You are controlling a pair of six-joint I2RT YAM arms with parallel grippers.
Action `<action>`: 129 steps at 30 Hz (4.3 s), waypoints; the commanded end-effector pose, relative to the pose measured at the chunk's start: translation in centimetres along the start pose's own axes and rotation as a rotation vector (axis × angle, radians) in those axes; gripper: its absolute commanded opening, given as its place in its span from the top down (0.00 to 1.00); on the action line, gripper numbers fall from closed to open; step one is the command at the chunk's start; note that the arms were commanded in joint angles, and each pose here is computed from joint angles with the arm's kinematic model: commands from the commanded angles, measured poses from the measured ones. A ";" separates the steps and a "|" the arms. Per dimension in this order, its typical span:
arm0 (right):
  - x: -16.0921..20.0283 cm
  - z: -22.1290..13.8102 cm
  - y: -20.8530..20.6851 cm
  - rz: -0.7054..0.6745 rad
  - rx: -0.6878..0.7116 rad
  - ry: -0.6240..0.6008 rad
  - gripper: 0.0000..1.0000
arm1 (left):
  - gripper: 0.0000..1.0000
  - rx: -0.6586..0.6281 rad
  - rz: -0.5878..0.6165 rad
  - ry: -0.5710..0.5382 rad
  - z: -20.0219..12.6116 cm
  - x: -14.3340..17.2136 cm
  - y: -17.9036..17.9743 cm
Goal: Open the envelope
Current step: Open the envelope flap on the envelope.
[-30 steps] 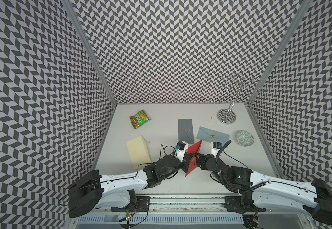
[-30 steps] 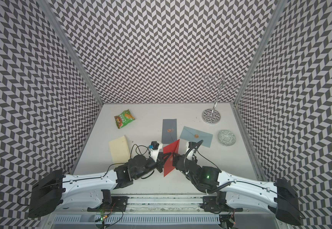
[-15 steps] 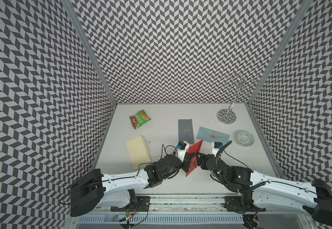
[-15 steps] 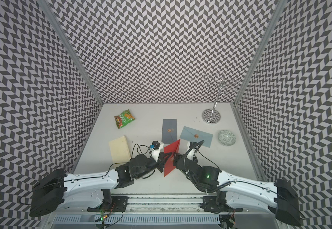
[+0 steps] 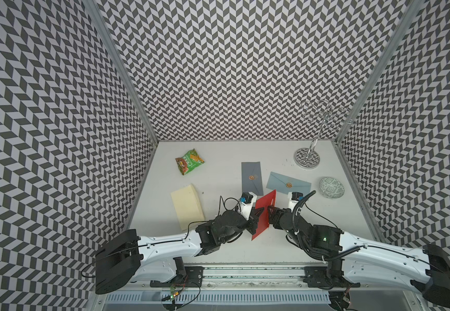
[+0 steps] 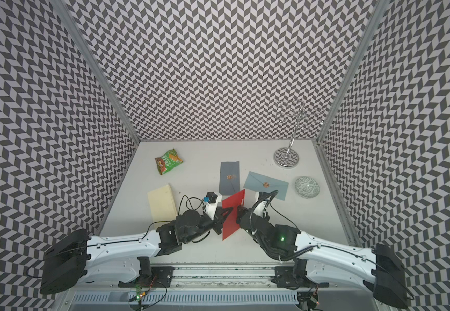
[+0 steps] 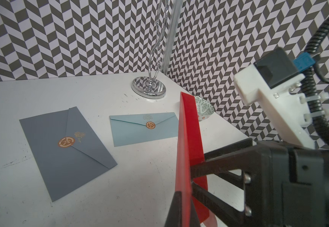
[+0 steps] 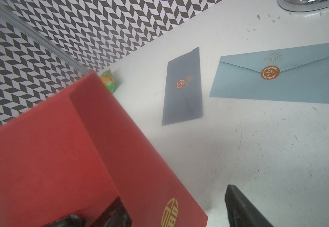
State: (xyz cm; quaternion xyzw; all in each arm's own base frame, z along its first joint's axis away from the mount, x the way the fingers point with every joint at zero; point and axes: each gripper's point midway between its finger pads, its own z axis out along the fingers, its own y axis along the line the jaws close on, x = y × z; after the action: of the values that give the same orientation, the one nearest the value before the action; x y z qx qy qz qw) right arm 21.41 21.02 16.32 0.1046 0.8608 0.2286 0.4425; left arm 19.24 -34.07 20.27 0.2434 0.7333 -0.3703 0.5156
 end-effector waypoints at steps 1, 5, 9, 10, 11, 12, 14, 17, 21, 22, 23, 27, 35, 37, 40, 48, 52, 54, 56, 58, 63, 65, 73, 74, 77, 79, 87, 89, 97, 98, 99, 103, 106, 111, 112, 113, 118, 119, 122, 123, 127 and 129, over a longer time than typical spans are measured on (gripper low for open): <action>-1.4 -0.6 0.6 0.031 -0.033 -0.047 0.27 | 1.00 0.017 0.019 -0.029 0.2 -1.7 -1.0; -1.7 -0.7 0.1 0.031 -0.042 -0.056 0.28 | 1.00 0.019 0.012 -0.045 -0.1 -1.8 -0.9; -2.3 -0.7 -0.2 -0.009 -0.076 -0.050 0.31 | 1.00 -0.006 -0.002 -0.061 -0.7 -1.9 -0.2; -2.4 -0.8 0.2 -0.034 -0.111 -0.041 0.31 | 1.00 -0.019 -0.010 -0.061 -0.8 -2.0 0.1; -2.6 -0.9 0.4 -0.050 -0.139 -0.038 0.31 | 1.00 -0.031 -0.018 -0.057 -0.9 -1.9 0.5; -2.8 -1.1 0.6 -0.059 -0.169 -0.039 0.31 | 1.00 -0.041 -0.032 -0.057 -1.0 -2.0 1.0; -3.3 -1.4 0.1 -0.057 -0.178 -0.054 0.30 | 1.00 -0.043 -0.065 -0.065 -1.3 -2.2 1.7; -3.6 -3.2 2.4 -0.176 -0.336 -0.053 0.20 | 1.00 0.002 -0.171 -0.072 -1.8 -2.6 2.9; -3.0 -7.7 6.2 -0.250 -0.699 -0.106 0.15 | 1.00 0.080 -0.326 -0.134 -3.5 -3.9 4.4; -2.7 -8.0 5.9 -0.243 -0.730 -0.128 0.15 | 1.00 0.092 -0.362 -0.149 -3.9 -4.2 4.7; -2.6 -8.1 5.6 -0.236 -0.756 -0.165 0.17 | 1.00 0.110 -0.407 -0.160 -4.3 -4.5 5.1; -1.5 -7.0 4.9 -0.287 -0.724 -0.157 0.20 | 1.00 0.190 -0.531 -0.179 -5.6 -5.5 5.6; 1.2 -5.1 6.9 -0.405 -0.679 -0.026 0.26 | 1.00 0.358 -0.607 -0.188 -6.9 -6.7 4.5; 1.3 -4.5 6.8 -0.400 -0.637 -0.031 0.24 | 1.00 0.364 -0.605 -0.186 -7.0 -6.7 4.4; 1.2 -3.7 6.5 -0.401 -0.577 -0.032 0.24 | 1.00 0.371 -0.607 -0.188 -7.1 -6.7 4.3; -0.5 -2.9 4.1 -0.293 -0.446 -0.106 0.50 | 1.00 0.358 -0.596 -0.182 -7.0 -6.5 4.6; -0.4 -4.7 5.9 -0.277 -0.593 -0.101 0.55 | 1.00 0.361 -0.605 -0.181 -6.9 -6.2 4.8; -0.7 -5.3 6.4 -0.258 -0.632 -0.104 0.60 | 1.00 0.374 -0.607 -0.182 -7.0 -6.2 4.6; -0.8 -6.1 7.1 -0.254 -0.683 -0.102 0.64 | 1.00 0.380 -0.609 -0.185 -7.1 -6.3 4.6; -0.7 -6.3 7.2 -0.250 -0.702 -0.100 0.66 | 1.00 0.386 -0.614 -0.191 -7.2 -6.3 4.5; -0.8 -5.4 6.7 -0.222 -0.670 -0.083 0.70 | 1.00 0.419 -0.618 -0.204 -7.7 -6.6 4.1; -1.0 -5.1 6.4 -0.203 -0.662 -0.076 0.71 | 1.00 0.429 -0.618 -0.210 -7.9 -6.8 4.0; -0.9 -6.6 7.3 -0.184 -0.821 -0.045 0.71 | 1.00 0.447 -0.617 -0.219 -8.2 -7.0 3.8; -0.9 -6.8 7.5 -0.181 -0.835 -0.041 0.71 | 1.00 0.455 -0.618 -0.218 -8.2 -7.0 3.7; -1.0 -6.8 7.5 -0.162 -0.842 -0.040 0.71 | 1.00 0.493 -0.614 -0.218 -8.5 -7.2 3.1; -1.1 -6.6 7.3 -0.146 -0.838 -0.042 0.71 | 1.00 0.509 -0.610 -0.214 -8.5 -7.3 2.9; -1.2 -6.6 6.3 -0.081 -0.891 -0.023 0.74 | 1.00 0.524 -0.601 -0.220 -8.8 -7.5 2.6; -1.1 -6.6 6.2 -0.081 -0.905 -0.008 0.74 | 1.00 0.524 -0.601 -0.218 -8.8 -7.4 2.6; -0.1 -7.7 7.4 -0.091 -1.024 0.051 0.75 | 1.00 0.586 -0.603 -0.212 -9.0 -7.4 1.9; -0.2 -7.9 7.4 -0.087 -1.033 0.047 0.76 | 1.00 0.595 -0.607 -0.216 -9.1 -7.3 1.9; -0.1 -8.0 7.4 -0.086 -1.045 0.046 0.77 | 1.00 0.601 -0.612 -0.225 -9.3 -7.3 2.0; -0.2 -8.4 7.5 -0.091 -1.061 0.041 0.84 | 1.00 0.619 -0.623 -0.224 -9.2 -7.0 2.1; -0.4 -8.5 7.4 -0.095 -1.056 0.030 0.88 | 1.00 0.585 -0.633 -0.213 -8.6 -6.6 2.7; -0.6 -8.2 7.3 -0.103 -1.033 0.026 0.98 | 0.93 0.510 -0.623 -0.196 -7.7 -6.3 3.7; -0.6 -8.2 7.3 -0.101 -1.034 0.027 0.98 | 0.88 0.491 -0.625 -0.201 -7.6 -6.1 4.0; -0.6 -8.2 7.3 -0.099 -1.033 0.027 0.99 | 0.82 0.469 -0.626 -0.200 -7.5 -5.9 4.3; -0.9 -7.0 6.6 -0.083 -0.964 0.005 1.00 | 0.63 0.353 -0.620 -0.164 -6.5 -4.8 6.0; -1.0 -6.3 6.2 -0.074 -0.928 -0.005 1.00 | 0.60 0.317 -0.612 -0.147 -6.1 -4.6 6.6; -0.9 -4.5 5.0 -0.045 -0.827 -0.010 1.00 | 0.54 0.158 -0.588 -0.108 -5.4 -4.0 8.8; -0.9 -4.0 4.7 -0.039 -0.803 -0.008 1.00 | 0.53 0.107 -0.580 -0.105 -5.5 -3.7 9.6; -0.3 -2.0 3.6 -0.002 -0.715 0.010 1.00 | 0.50 -0.086 -0.564 -0.127 -6.7 -2.9 12.6; -0.1 -1.2 3.2 0.020 -0.683 0.018 1.00 | 0.49 -0.183 -0.554 -0.140 -7.6 -2.6 14.1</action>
State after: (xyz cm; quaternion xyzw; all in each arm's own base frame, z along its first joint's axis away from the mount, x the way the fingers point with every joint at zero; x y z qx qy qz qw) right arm 19.11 24.01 18.38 -0.0806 0.7387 0.5172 0.4245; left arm 24.73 -22.01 22.77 0.0000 0.7186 -0.5359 0.4432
